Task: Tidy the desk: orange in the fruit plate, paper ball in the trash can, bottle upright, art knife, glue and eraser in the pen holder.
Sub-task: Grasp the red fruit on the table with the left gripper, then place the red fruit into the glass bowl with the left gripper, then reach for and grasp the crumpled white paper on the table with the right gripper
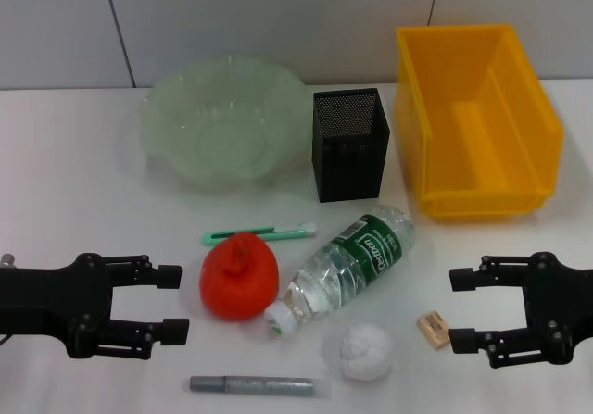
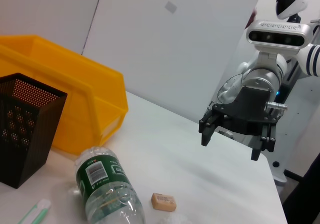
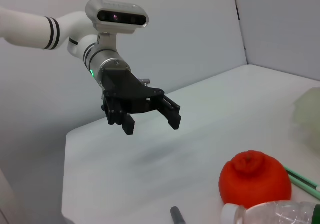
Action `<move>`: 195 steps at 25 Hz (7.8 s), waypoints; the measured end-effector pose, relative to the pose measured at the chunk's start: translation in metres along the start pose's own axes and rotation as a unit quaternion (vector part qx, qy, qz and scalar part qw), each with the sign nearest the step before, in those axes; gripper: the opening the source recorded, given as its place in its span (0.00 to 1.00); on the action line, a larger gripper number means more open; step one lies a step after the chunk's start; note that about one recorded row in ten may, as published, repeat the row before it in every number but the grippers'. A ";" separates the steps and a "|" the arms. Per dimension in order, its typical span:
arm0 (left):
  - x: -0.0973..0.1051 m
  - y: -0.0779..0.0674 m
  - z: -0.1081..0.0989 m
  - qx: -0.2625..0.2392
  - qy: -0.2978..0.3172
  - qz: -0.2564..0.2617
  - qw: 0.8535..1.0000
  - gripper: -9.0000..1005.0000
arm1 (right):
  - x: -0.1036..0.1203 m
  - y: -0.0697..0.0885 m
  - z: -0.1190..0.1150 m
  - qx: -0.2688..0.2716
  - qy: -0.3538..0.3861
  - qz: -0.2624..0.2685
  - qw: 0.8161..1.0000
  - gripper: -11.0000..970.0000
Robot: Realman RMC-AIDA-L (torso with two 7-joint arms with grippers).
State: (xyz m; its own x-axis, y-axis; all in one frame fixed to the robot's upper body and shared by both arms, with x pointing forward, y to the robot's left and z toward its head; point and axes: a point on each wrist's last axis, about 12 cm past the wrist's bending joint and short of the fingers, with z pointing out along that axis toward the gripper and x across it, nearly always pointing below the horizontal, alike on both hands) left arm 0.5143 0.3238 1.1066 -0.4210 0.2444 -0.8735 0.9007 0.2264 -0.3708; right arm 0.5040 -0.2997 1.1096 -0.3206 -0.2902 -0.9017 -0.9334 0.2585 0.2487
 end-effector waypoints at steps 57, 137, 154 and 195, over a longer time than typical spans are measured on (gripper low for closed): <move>0.048 0.034 0.088 -0.217 -0.038 0.078 0.972 0.80 | -0.007 0.008 -0.015 -0.009 -0.005 0.001 1.000 0.81; -0.014 0.002 0.034 -0.091 -0.160 0.070 0.980 0.86 | -0.070 -0.003 0.000 -0.028 0.094 0.024 0.995 0.80; 0.036 -0.039 -0.004 -0.055 -0.142 0.071 0.986 0.86 | -0.178 0.013 0.107 0.074 0.461 0.050 0.883 0.79; 0.052 -0.037 0.012 -0.072 -0.124 0.063 0.988 0.85 | -0.109 0.012 0.201 0.104 0.488 0.014 0.866 0.79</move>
State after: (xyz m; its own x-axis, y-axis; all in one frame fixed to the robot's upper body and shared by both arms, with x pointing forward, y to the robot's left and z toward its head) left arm 0.4603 0.3163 1.0713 -0.2505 0.0441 -0.9671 0.9125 0.3443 -0.2207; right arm 0.5602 -0.0798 1.1400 -0.4206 -0.8962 -0.1414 -0.9065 0.4090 0.1046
